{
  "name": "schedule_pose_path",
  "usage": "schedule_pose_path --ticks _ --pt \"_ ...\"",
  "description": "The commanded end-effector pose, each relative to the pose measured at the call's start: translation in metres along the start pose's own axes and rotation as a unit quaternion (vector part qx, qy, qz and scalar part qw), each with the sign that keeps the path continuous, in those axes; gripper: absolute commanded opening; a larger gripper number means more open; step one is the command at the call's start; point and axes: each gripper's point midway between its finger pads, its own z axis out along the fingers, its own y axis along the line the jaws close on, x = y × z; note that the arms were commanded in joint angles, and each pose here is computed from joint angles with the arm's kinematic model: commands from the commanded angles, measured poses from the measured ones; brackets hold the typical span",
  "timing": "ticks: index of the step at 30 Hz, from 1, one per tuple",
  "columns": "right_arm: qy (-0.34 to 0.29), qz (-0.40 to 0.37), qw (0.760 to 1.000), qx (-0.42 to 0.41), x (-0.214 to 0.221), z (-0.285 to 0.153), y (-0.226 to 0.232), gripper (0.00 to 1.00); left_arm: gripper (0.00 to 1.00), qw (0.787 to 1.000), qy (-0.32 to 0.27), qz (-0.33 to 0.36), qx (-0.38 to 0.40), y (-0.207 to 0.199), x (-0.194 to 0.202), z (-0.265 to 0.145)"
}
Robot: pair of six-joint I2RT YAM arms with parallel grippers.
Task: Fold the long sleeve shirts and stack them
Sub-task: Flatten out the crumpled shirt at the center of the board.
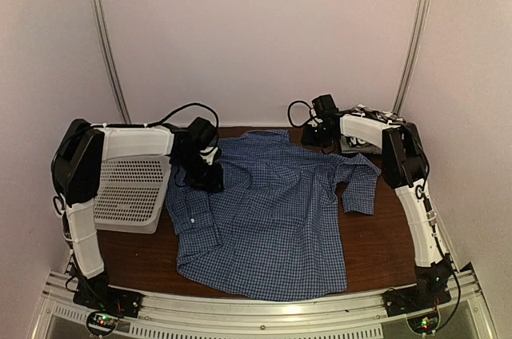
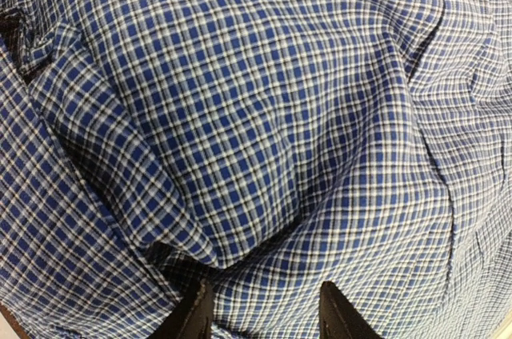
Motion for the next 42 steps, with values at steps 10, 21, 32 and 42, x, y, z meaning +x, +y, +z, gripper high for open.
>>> schedule_pose_path --ticks 10,21,32,42 --pt "0.016 -0.022 0.998 -0.061 0.030 0.012 0.065 0.43 0.46 1.000 0.018 0.022 0.007 -0.009 0.035 -0.007" --pt "0.034 -0.011 0.998 -0.044 0.043 0.043 0.035 0.43 0.46 0.995 0.089 0.035 -0.013 0.000 0.107 -0.004" --pt "0.024 0.004 0.999 -0.049 0.030 0.063 0.009 0.44 0.46 0.989 0.145 0.035 -0.008 0.000 0.166 -0.009" --pt "-0.009 -0.027 0.997 -0.071 -0.010 0.013 0.044 0.56 0.48 0.999 -0.009 0.005 -0.052 -0.014 0.048 -0.060"
